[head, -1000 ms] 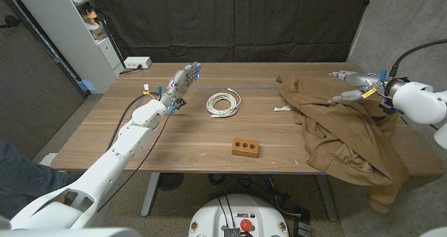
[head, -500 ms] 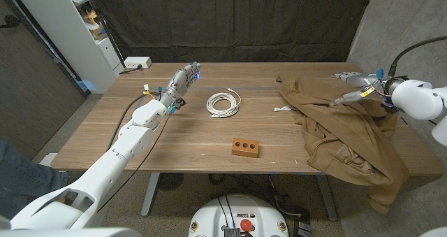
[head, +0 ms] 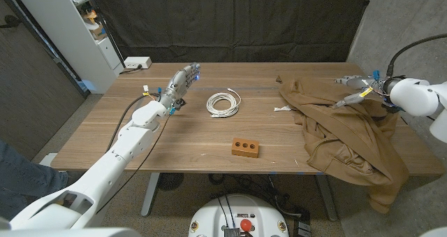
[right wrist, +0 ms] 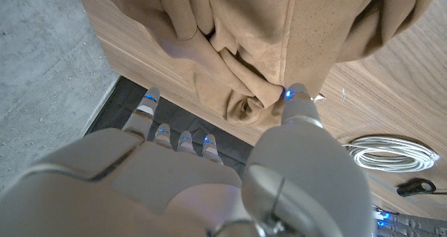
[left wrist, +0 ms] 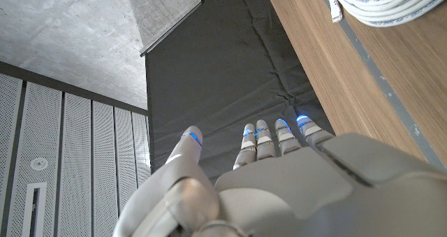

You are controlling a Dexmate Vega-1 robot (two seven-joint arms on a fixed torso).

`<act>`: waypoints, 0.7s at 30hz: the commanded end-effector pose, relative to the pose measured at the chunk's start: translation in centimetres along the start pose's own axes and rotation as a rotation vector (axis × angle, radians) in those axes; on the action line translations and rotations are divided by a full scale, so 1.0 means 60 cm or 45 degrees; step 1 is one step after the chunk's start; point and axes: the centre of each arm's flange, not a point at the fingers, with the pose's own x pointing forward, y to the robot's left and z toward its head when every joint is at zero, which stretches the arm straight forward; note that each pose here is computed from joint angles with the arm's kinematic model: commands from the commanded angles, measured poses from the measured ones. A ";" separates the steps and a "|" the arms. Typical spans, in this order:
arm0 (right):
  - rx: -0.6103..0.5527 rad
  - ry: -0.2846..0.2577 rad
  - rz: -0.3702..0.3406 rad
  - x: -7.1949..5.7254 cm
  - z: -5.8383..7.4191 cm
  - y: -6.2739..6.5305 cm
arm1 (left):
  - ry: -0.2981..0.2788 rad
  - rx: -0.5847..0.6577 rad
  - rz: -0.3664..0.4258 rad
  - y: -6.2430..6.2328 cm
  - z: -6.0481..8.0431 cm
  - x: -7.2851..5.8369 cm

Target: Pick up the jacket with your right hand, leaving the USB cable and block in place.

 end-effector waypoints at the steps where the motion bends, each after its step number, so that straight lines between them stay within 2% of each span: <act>1: 0.003 0.039 0.105 0.015 -0.010 0.011 | 0.012 -0.009 0.001 0.002 -0.008 -0.002; 11: 0.000 0.080 0.170 0.018 -0.015 0.018 | 0.011 -0.018 0.000 0.004 -0.012 0.000; 21: 0.005 0.100 0.240 0.025 -0.015 0.036 | 0.012 -0.016 -0.002 0.004 -0.012 0.002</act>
